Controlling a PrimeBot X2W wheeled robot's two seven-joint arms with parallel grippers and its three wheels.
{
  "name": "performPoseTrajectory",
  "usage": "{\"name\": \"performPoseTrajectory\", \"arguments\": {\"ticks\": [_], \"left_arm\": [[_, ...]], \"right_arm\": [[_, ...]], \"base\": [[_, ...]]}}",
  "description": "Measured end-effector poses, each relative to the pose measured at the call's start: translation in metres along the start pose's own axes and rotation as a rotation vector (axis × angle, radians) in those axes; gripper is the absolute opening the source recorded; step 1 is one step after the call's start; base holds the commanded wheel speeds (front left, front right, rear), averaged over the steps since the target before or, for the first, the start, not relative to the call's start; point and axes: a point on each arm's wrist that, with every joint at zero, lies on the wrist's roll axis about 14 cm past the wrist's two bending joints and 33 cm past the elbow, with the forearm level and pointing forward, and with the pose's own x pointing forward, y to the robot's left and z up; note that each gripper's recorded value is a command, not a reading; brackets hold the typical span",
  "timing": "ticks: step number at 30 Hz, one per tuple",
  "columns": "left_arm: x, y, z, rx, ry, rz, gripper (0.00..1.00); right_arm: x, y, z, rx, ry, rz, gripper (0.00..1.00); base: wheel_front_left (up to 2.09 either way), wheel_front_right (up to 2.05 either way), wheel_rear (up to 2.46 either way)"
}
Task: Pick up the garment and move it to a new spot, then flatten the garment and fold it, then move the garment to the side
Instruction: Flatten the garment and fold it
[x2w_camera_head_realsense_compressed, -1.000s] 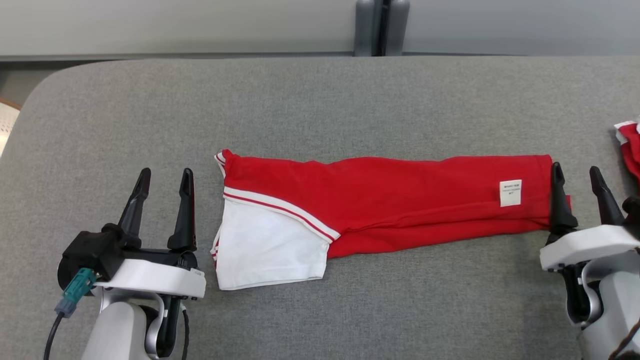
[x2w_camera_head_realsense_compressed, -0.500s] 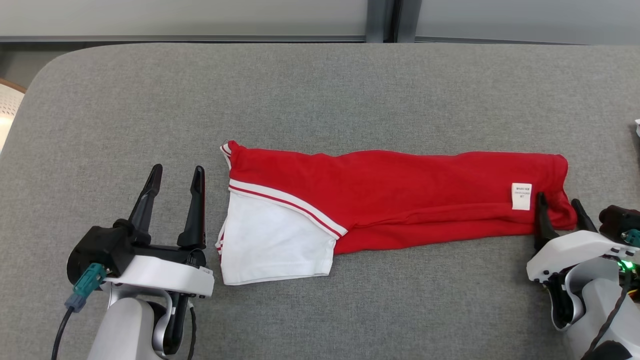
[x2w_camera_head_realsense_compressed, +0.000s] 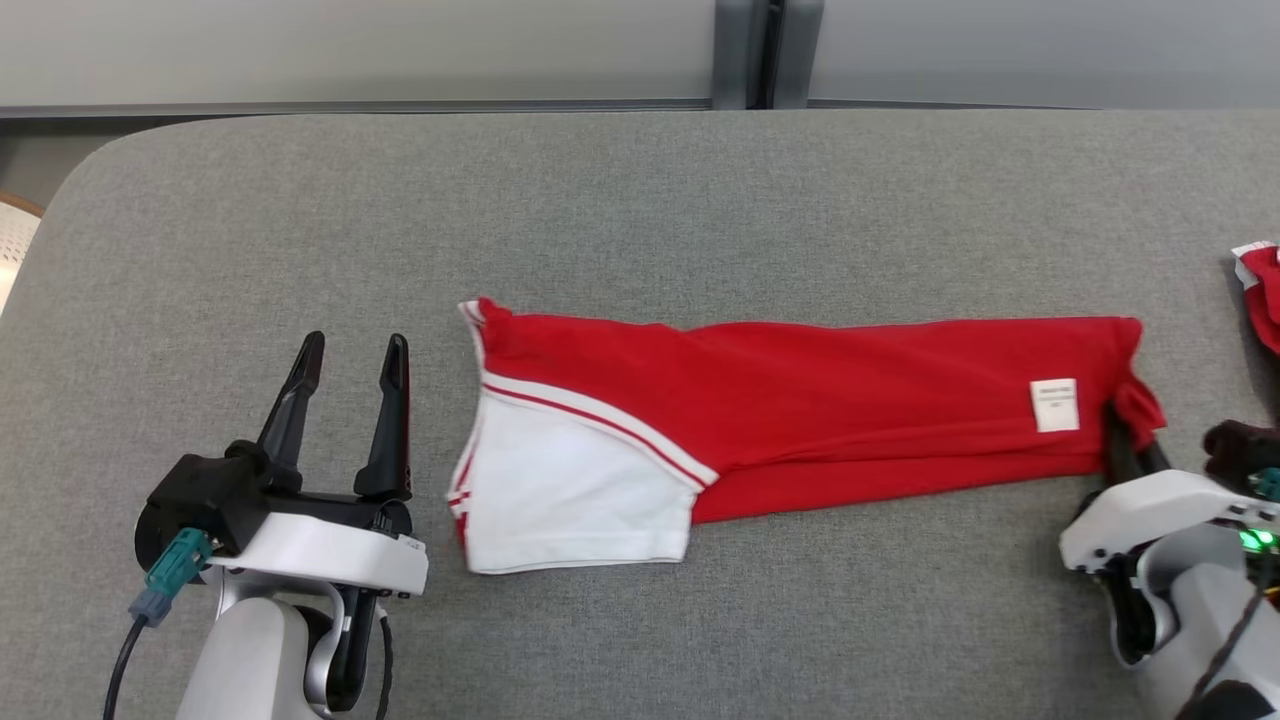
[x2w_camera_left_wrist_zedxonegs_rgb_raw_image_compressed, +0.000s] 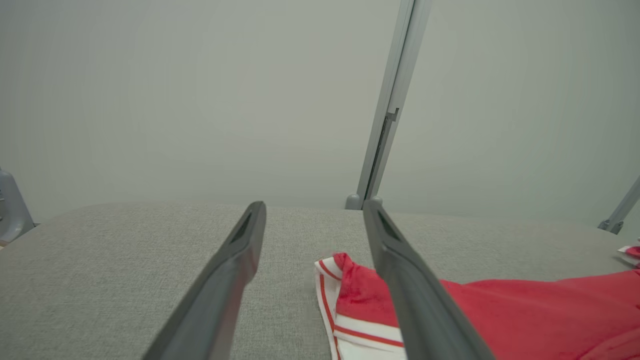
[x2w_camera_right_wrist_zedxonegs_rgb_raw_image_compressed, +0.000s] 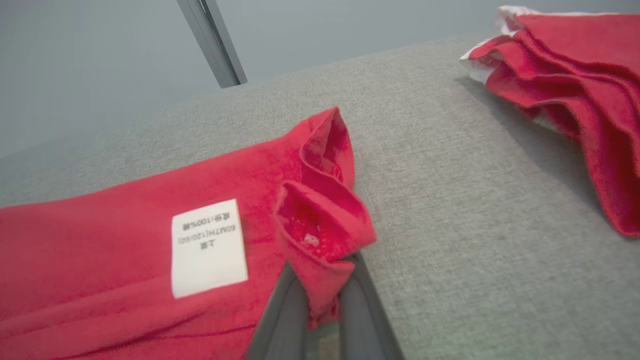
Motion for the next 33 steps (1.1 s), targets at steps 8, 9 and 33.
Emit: {"name": "performPoseTrajectory", "arguments": {"ticks": [8,9,33], "left_arm": [[-0.001,-0.003,0.001,-0.001,-0.003,-0.007,1.0],[-0.001,-0.003,0.002,-0.003,-0.004,-0.007,1.0],[-0.021,0.007,0.019,-0.032,-0.045,0.033,1.0]], "right_arm": [[-0.012,-0.07,0.027,-0.015,-0.071,-0.159,0.0],[-0.014,-0.075,0.032,-0.017,-0.085,-0.173,0.0],[-0.035,0.129,0.115,-0.044,-0.372,0.337,0.0]], "base": [[0.0,0.0,0.0],[0.0,0.0,0.0],[0.0,0.0,0.0]]}}
